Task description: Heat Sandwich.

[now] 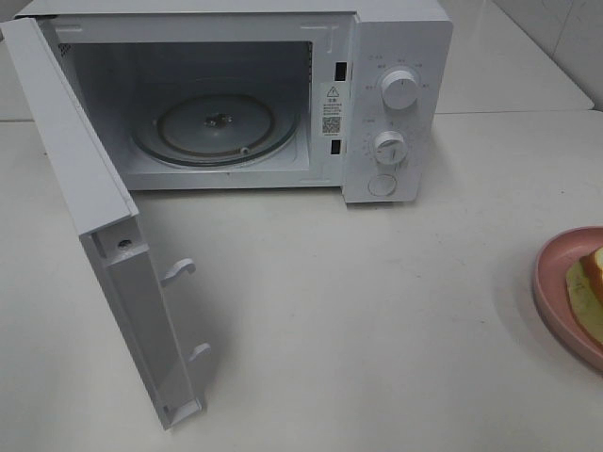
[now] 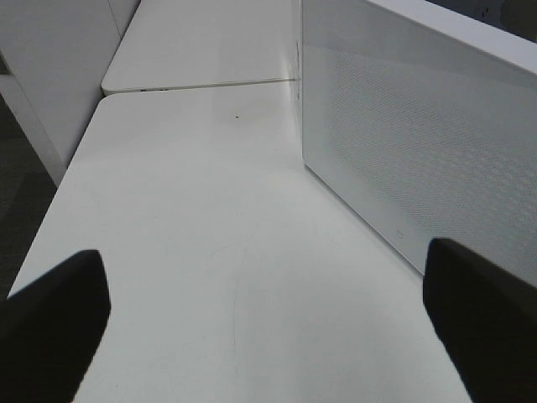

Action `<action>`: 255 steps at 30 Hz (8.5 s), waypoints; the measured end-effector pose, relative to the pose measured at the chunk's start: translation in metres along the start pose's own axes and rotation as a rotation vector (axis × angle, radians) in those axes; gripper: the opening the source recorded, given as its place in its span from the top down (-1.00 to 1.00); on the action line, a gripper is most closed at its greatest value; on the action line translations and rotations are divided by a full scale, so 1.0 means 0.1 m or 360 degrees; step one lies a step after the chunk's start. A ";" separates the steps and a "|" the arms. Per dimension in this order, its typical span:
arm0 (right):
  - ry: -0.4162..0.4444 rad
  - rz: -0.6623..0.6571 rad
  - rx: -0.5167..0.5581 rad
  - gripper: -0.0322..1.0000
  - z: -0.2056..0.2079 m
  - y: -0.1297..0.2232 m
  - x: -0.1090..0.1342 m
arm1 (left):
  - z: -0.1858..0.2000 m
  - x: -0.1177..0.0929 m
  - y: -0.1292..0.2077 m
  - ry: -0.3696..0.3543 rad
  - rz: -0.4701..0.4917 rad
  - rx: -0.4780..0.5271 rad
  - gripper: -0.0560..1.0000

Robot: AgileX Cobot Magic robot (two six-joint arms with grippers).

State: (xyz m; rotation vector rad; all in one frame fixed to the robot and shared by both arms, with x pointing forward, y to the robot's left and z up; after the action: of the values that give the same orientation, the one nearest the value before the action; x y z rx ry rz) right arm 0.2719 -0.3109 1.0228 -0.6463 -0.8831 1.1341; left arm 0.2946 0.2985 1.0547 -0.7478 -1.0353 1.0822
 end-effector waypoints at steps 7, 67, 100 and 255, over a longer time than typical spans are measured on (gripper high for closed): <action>0.0000 0.0000 0.0000 -0.53 0.00 0.00 0.00 | -0.22 0.06 -0.15 -0.0002 0.0006 0.0011 -0.55; 0.0000 0.0000 0.0000 -0.53 0.00 0.00 0.00 | -2.36 -0.63 0.02 0.0388 -0.0145 -0.0405 0.89; -0.0001 -0.0001 0.0001 -0.53 0.00 0.00 0.00 | -2.84 -1.78 -0.51 0.0478 -0.0172 -0.0570 0.89; -0.0005 -0.0002 0.0000 -0.53 0.00 0.00 0.00 | -1.22 0.12 -0.24 0.0358 0.0114 0.1108 -0.97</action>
State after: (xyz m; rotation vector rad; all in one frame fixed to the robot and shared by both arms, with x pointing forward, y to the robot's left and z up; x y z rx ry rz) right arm 0.2719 -0.3105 1.0229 -0.6439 -0.8857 1.1343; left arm 0.4179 0.3023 1.0358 -0.3262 -0.3900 1.2818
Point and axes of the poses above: a point on each arm's last joint axis where the gripper is mounted, z pointing back along that axis away from the gripper, x along the wrist's bending axis when the last joint is at zero, y = z × x, the point moved 5 cm from there along -z, pointing out along that axis toward the gripper, and after that the axes turned 15 degrees about -z, right-handed, at the moved point
